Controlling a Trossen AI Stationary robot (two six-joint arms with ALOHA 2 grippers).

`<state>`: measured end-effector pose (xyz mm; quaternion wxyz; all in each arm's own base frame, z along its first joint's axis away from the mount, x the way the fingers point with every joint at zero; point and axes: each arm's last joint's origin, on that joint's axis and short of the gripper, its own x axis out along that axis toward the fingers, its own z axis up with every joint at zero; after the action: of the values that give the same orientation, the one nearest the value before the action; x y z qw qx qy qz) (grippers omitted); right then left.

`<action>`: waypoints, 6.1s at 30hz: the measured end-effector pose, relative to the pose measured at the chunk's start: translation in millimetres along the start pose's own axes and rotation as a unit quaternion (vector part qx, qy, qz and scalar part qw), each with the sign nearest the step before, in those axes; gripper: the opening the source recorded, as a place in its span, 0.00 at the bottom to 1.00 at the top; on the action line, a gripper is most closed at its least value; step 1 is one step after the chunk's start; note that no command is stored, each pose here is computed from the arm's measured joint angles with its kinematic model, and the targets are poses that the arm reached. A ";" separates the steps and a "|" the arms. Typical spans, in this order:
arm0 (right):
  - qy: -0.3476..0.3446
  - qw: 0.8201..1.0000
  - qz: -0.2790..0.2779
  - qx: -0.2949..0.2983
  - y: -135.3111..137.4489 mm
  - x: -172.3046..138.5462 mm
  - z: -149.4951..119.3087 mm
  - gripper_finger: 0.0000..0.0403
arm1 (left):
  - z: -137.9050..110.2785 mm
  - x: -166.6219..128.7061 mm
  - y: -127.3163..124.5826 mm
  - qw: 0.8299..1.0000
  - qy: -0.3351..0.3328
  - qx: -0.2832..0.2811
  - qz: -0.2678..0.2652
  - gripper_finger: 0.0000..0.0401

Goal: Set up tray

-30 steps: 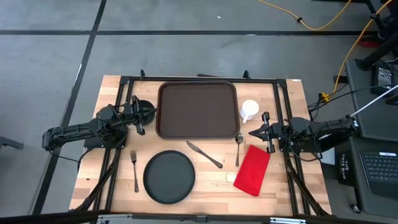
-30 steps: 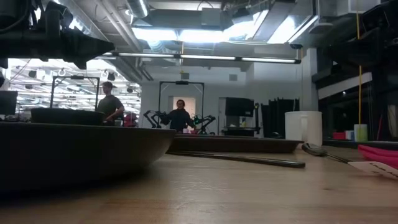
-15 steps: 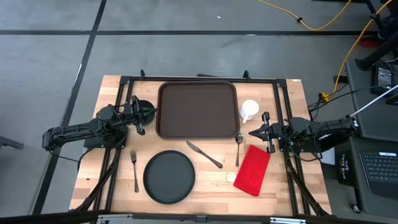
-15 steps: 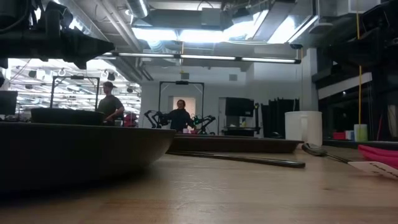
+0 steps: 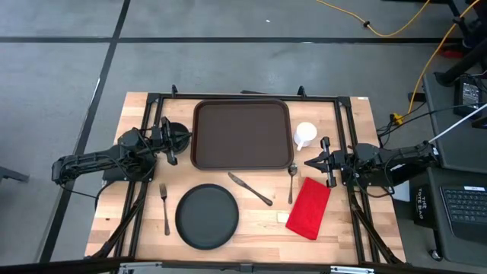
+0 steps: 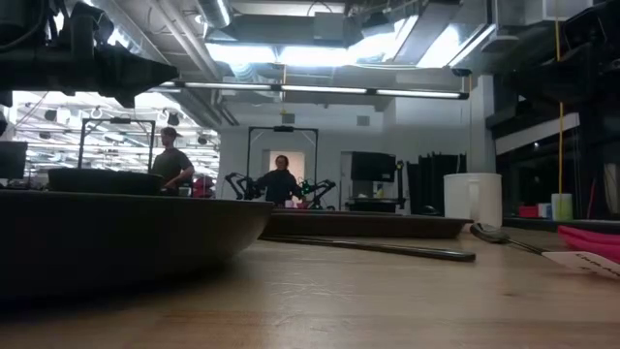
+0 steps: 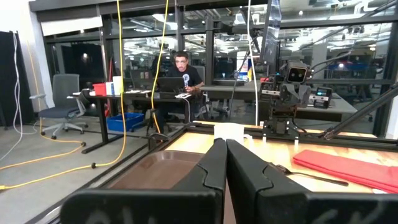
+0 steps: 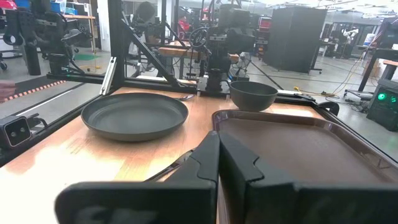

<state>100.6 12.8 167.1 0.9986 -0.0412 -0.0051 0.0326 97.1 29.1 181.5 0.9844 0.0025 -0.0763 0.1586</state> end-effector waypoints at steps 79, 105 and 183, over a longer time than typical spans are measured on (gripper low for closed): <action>0.293 0.912 -0.259 0.123 -17.2 47.4 109.0 0.03 | 26.6 24.0 -3.9 0.971 0.224 -0.076 -0.018 0.00; 0.347 0.795 -0.399 0.297 -70.7 31.8 126.3 0.06 | 24.6 52.5 -0.3 0.963 0.262 -0.033 0.060 0.00; 0.566 0.669 -0.357 0.324 -184.7 58.5 22.8 0.37 | 41.4 60.3 0.4 0.982 0.172 0.036 0.062 0.00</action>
<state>170.7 -165.2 205.5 0.6957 0.2792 0.5575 -0.3568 147.4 47.0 231.5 0.9703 0.0056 0.1001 0.2201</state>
